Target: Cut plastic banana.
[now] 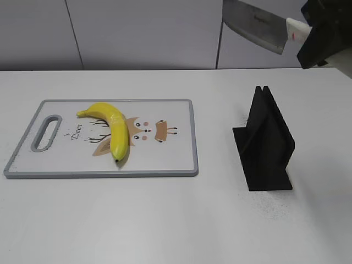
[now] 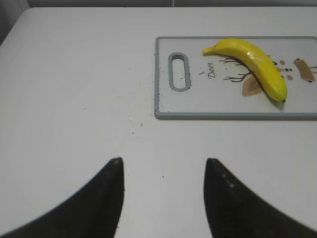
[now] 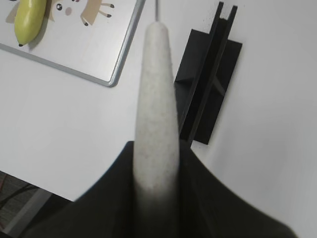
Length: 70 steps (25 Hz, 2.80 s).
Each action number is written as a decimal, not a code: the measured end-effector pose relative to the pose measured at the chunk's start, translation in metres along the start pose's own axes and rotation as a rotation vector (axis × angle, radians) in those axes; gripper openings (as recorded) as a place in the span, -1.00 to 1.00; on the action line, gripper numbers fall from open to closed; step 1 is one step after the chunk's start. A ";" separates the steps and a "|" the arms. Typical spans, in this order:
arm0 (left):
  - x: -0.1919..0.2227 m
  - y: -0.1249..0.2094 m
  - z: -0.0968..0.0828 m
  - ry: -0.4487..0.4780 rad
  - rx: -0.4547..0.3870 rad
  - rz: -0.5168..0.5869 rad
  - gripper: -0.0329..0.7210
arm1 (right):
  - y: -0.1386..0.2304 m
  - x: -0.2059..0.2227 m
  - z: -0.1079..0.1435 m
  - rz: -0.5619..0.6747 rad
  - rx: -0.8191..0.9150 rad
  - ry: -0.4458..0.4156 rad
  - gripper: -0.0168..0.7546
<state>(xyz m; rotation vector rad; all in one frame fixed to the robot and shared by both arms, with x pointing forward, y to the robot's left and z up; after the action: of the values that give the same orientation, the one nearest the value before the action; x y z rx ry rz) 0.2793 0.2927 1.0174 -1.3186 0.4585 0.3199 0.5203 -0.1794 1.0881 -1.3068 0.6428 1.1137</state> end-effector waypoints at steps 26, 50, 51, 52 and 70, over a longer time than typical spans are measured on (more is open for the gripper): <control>0.074 -0.147 0.030 0.121 0.405 0.072 0.43 | -0.093 0.063 0.037 0.016 -0.754 -0.086 -0.54; 0.242 -0.220 -0.033 0.883 1.060 0.045 0.43 | -0.098 0.142 0.080 0.001 -1.226 -0.266 -0.54; 0.249 -0.215 -0.037 0.901 1.068 0.063 0.43 | -0.098 0.142 0.082 -0.009 -1.227 -0.279 -0.54; 0.254 -0.211 -0.040 0.916 1.075 0.078 0.43 | -0.098 0.143 0.083 -0.014 -1.230 -0.287 -0.54; 0.290 -0.201 -0.049 0.890 1.067 0.093 0.43 | -0.100 0.143 0.091 -0.053 -1.230 -0.324 -0.54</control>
<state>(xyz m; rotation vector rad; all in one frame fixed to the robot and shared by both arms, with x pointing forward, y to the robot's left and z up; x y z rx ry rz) 0.6196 0.1900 1.0358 -0.3107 1.2264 -0.4448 0.6459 -0.0433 1.0222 -2.0435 -0.4398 1.7102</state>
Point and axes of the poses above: a point on each arm's last joint axis where the gripper is mounted, x pointing out along that axis toward the gripper, z along the wrist's bending axis when the last joint is at zero, y = z × x, the point moved 5 cm from there along x, pointing out along that axis toward the gripper, and after that the axes turned 7 degrees about x, right-handed, at the moved point
